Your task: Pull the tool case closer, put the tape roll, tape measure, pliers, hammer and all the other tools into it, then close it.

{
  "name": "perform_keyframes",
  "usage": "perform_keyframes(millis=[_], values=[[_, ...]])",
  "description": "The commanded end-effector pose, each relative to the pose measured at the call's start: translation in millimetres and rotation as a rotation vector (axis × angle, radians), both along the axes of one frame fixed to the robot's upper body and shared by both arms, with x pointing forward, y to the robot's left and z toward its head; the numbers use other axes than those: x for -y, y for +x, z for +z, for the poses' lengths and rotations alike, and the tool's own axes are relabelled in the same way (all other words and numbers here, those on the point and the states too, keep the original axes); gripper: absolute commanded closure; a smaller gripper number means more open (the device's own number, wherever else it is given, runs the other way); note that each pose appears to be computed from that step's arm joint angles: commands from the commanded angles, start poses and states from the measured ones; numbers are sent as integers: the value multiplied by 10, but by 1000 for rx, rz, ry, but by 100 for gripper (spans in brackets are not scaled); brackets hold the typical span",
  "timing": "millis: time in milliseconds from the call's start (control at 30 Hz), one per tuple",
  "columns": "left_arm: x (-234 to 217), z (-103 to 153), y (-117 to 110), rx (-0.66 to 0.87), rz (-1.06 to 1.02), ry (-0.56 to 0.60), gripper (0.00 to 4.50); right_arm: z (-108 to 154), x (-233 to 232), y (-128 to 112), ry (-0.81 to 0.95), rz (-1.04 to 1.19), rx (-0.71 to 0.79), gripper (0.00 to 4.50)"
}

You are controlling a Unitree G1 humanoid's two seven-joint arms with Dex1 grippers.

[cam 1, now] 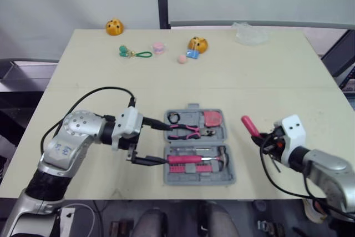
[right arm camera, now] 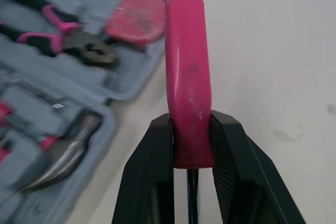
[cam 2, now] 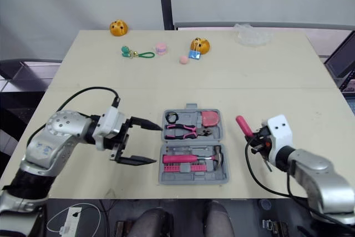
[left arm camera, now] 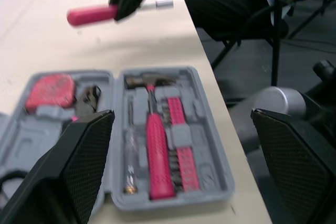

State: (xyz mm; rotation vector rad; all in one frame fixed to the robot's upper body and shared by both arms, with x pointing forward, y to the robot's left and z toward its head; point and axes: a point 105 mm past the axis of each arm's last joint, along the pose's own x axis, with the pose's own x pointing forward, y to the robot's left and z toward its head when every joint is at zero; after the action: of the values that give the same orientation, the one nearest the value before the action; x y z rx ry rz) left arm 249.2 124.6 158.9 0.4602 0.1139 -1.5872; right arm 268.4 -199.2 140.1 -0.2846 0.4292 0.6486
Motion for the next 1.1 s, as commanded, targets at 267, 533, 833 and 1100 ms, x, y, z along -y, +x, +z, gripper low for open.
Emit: perform_keyframes(millis=[267, 533, 833, 1100], values=[[-266, -328, -180, 5, -63, 204, 0, -114, -1062, -305, -210, 627, -241, 407], [-298, -393, -156, 20, -58, 228, 0, -413, -1345, -335, -325, 751, -289, 407], [-288, -380, -167, 24, -59, 225, 0, -570, -1437, -338, -374, 786, -279, 407], [-261, -371, -160, 23, -61, 213, 0, -593, -1450, -330, -384, 790, -270, 407]])
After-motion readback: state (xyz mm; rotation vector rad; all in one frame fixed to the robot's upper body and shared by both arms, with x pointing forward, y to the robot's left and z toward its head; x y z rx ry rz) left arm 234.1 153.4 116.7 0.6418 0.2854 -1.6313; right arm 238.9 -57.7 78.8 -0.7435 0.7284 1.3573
